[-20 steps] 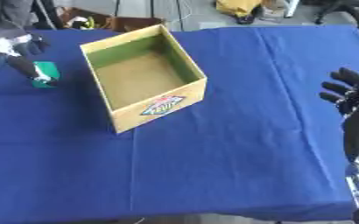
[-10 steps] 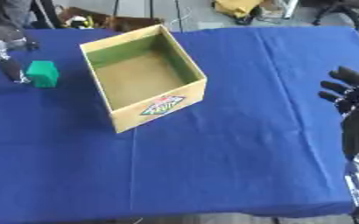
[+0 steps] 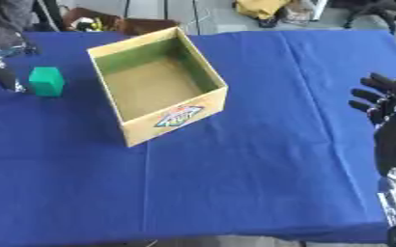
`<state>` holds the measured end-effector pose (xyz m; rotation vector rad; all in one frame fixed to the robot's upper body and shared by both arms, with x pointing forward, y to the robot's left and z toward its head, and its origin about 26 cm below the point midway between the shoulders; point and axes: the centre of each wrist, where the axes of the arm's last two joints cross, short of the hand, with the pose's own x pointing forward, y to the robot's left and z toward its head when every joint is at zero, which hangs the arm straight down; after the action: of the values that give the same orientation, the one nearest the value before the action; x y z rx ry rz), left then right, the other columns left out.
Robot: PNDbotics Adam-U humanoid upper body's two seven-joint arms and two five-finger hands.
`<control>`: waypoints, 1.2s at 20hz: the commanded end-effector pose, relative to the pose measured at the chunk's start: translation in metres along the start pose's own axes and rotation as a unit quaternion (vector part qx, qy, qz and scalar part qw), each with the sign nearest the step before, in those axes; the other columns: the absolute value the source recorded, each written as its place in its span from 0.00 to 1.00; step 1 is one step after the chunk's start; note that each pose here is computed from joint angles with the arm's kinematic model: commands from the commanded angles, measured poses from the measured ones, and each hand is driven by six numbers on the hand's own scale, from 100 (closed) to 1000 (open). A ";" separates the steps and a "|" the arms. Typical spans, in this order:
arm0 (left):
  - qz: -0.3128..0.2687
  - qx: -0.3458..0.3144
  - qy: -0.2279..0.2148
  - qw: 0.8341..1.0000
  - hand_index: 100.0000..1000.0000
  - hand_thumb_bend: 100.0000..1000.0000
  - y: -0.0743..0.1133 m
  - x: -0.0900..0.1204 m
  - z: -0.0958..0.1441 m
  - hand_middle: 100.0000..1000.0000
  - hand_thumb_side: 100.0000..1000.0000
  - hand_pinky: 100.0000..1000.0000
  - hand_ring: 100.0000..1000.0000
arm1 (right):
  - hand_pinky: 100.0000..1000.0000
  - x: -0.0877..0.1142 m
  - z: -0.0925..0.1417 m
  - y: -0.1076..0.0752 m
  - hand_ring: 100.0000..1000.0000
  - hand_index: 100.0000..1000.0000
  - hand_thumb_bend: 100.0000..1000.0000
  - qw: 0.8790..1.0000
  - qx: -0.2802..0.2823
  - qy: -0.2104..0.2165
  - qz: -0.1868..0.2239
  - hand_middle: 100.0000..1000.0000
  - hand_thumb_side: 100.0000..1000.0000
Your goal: Pick up objects on the table and place them in the box.
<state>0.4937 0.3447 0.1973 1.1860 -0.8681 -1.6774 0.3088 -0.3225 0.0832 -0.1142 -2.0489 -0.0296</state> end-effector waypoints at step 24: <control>0.080 0.014 -0.033 0.996 0.49 0.58 -0.001 0.006 -0.002 0.35 0.04 0.62 0.45 | 0.72 0.009 -0.004 -0.003 0.73 0.81 0.00 1.000 0.000 -0.017 0.002 0.74 0.97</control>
<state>0.4938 0.3376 0.1810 1.0270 -0.9749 -1.6022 0.3079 -0.3228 0.0820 -0.1151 -2.0453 -0.0313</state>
